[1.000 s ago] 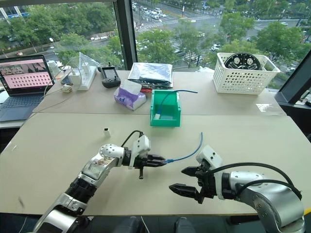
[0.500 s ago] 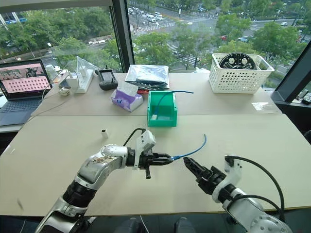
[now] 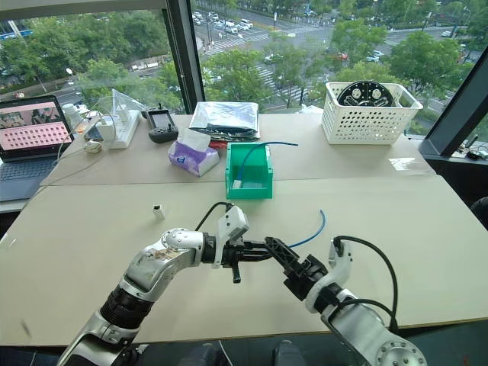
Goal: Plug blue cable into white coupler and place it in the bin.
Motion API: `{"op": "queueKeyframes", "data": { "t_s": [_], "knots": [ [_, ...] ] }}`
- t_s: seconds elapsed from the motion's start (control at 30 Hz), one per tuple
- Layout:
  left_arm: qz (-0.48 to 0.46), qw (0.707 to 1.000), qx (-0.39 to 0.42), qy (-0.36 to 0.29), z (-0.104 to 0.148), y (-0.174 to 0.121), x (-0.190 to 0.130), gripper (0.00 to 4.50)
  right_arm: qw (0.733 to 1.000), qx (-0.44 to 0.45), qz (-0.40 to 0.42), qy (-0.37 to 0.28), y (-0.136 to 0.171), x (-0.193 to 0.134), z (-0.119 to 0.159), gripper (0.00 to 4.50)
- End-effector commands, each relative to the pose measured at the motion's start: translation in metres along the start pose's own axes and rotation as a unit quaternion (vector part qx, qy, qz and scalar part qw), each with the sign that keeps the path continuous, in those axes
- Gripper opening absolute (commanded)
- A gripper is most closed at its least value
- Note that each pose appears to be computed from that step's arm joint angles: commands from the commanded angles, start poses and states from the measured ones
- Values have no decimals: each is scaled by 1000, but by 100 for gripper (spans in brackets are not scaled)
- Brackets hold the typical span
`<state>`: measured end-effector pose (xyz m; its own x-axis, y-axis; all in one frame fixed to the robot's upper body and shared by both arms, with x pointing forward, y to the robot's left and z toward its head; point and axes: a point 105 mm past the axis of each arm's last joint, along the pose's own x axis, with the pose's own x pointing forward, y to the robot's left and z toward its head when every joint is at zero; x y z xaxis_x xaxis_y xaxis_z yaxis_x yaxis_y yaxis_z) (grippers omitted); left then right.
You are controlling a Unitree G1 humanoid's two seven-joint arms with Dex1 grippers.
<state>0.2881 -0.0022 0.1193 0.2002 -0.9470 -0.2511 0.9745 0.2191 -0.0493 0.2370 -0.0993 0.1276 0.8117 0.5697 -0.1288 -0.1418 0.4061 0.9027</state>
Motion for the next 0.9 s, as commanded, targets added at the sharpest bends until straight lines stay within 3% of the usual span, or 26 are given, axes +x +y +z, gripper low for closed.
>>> {"op": "queueKeyframes", "data": {
  "t_s": [0.03,0.6,0.7,0.9],
  "knots": [
    [-3,1000,26,-15,12,-3,1,7,1000,18,16,-7,10,-1,4,450],
    [-1,1000,19,-15,11,-4,1,7,999,9,-6,-37,6,-3,21,450],
    [-1,1000,18,-15,11,-4,1,7,999,8,-4,-42,6,-2,23,380],
    [-1,1000,18,-15,10,-4,2,7,999,8,0,-44,7,0,24,174]
  ]
}}
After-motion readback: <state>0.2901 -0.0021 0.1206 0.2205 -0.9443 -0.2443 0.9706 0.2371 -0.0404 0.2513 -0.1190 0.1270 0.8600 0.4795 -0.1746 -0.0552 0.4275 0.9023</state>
